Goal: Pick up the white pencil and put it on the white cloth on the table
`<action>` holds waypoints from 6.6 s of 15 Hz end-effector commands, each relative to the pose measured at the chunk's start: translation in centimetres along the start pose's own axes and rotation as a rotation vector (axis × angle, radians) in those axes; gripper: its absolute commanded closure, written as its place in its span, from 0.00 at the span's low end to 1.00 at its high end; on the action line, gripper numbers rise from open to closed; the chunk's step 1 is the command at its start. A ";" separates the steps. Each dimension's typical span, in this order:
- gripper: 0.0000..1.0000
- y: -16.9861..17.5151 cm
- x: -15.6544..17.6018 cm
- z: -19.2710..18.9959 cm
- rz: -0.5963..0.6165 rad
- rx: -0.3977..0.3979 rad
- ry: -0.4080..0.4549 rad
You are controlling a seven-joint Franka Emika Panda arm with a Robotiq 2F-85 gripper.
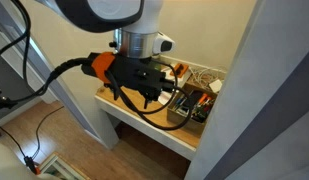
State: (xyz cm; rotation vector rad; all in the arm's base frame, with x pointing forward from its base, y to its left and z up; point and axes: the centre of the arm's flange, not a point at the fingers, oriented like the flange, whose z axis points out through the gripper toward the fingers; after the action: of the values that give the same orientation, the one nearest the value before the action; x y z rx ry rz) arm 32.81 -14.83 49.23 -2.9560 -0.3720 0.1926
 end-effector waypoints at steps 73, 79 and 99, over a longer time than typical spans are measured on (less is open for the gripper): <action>0.00 1.0 23.4 4.7 0.553 -0.301 0.171; 0.00 6.7 25.6 6.7 0.536 -0.214 0.219; 0.00 19.8 29.0 11.3 0.813 -0.236 0.239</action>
State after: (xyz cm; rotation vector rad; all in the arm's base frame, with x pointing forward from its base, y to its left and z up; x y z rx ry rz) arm 61.98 -23.48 32.42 -3.1671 0.7469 -0.2561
